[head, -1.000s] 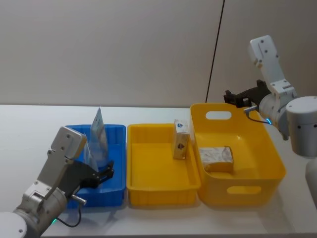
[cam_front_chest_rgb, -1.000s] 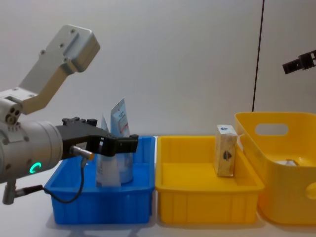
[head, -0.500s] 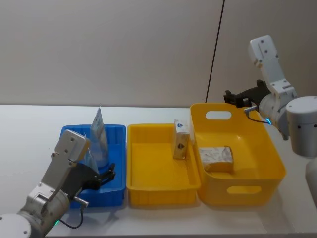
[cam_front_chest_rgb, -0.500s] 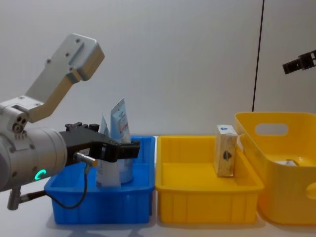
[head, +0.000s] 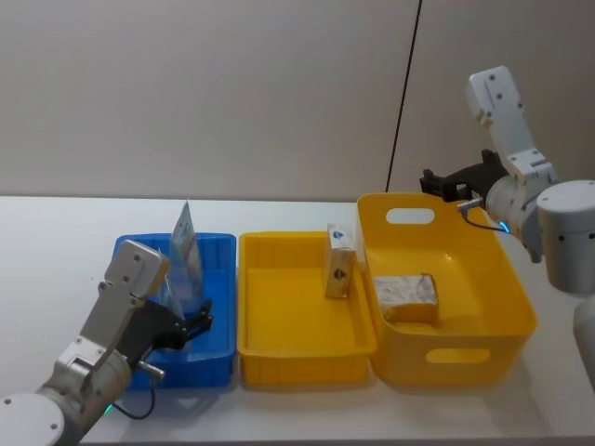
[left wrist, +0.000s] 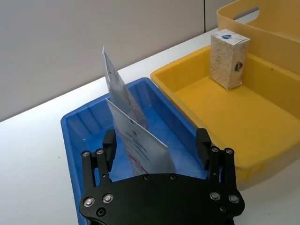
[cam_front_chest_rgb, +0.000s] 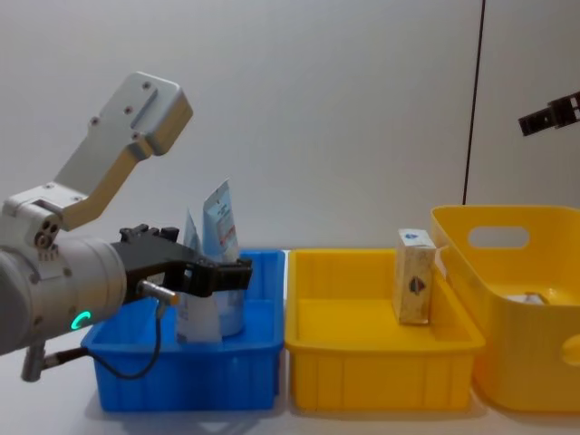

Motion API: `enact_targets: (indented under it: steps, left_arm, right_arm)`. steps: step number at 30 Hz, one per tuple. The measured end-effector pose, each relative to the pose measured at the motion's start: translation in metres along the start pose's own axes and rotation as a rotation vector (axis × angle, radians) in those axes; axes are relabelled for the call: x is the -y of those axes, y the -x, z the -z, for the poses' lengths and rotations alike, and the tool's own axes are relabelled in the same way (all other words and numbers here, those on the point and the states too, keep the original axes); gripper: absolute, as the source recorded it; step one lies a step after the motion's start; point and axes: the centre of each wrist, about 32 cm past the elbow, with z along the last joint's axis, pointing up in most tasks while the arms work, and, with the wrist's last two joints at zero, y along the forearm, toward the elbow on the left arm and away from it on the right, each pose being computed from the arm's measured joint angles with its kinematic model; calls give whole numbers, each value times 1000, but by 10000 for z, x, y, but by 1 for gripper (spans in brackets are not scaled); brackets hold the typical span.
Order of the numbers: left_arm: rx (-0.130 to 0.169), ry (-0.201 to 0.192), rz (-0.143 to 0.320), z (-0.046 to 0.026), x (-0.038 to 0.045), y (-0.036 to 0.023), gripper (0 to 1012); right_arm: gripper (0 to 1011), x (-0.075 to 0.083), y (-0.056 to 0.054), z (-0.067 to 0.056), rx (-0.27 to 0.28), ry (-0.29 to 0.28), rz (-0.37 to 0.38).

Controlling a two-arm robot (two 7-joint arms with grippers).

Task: Bimanual collaborative sorting of washing and personal care products

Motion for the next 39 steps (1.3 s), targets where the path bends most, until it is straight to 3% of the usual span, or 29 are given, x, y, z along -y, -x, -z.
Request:
enact_targets:
  steps: [14,30,39]
  left_arm:
    - [-5,-22,-27,52,109,-26,1001]
    - [-23,-33,-20,70,152,-22,997]
    - [-28,-35,-17,72,161,-19,764]
  right_arm:
    - [1004,0,0,0,0,0,0]
    - [1004,0,0,0,0,0,0]
    - [1004,0,0,0,0,0,0]
